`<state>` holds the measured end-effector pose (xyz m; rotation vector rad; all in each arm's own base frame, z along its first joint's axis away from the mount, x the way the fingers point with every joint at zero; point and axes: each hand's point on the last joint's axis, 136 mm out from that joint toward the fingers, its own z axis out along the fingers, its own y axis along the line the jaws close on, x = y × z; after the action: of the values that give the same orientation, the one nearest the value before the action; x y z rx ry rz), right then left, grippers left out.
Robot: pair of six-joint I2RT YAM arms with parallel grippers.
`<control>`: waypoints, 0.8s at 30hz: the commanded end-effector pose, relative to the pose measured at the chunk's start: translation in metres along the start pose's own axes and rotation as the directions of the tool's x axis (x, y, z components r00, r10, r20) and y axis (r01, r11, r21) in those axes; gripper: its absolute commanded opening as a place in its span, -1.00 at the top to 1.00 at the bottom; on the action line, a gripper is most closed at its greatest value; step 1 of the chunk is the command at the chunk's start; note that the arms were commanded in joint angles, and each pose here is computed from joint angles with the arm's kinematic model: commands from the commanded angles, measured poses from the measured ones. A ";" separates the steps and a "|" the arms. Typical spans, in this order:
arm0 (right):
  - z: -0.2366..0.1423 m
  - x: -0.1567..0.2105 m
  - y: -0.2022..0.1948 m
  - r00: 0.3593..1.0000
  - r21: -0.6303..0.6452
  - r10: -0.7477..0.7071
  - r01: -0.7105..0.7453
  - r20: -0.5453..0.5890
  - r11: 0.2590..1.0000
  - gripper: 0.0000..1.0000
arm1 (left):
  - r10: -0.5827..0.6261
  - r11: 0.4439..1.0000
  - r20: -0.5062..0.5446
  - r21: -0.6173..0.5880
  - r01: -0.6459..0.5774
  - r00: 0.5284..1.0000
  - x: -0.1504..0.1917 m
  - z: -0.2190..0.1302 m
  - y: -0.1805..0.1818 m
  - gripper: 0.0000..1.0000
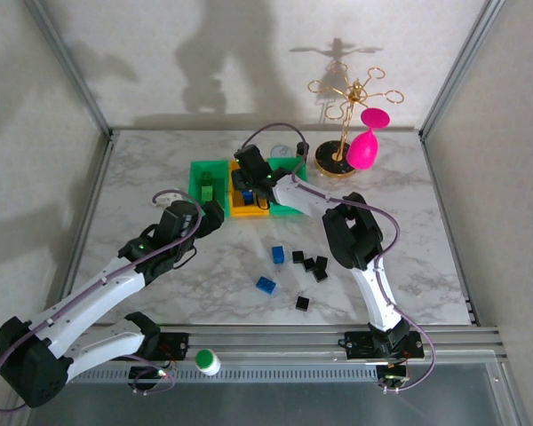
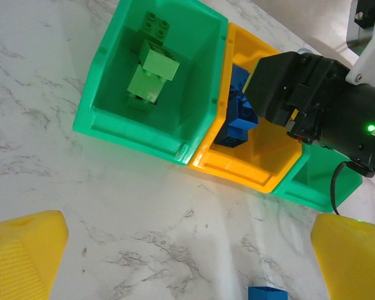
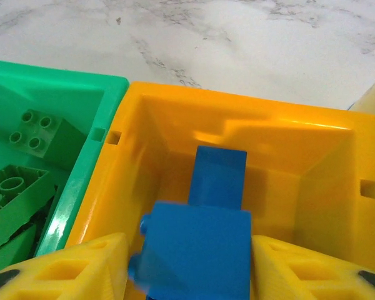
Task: Sort the legos into containers by color
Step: Place the lego in the container.
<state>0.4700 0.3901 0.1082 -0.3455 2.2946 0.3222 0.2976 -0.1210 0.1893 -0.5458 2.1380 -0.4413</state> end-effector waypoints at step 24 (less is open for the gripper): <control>-0.128 0.040 -0.002 0.999 -0.072 0.045 -0.044 0.013 0.996 -0.34 | -0.038 0.997 -0.001 0.072 0.038 0.999 0.004 -0.021 -0.001 -0.99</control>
<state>0.3817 0.3445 0.1700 -0.3388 2.2539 0.4346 0.2872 -0.1185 0.2082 -0.5458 2.0782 -0.5149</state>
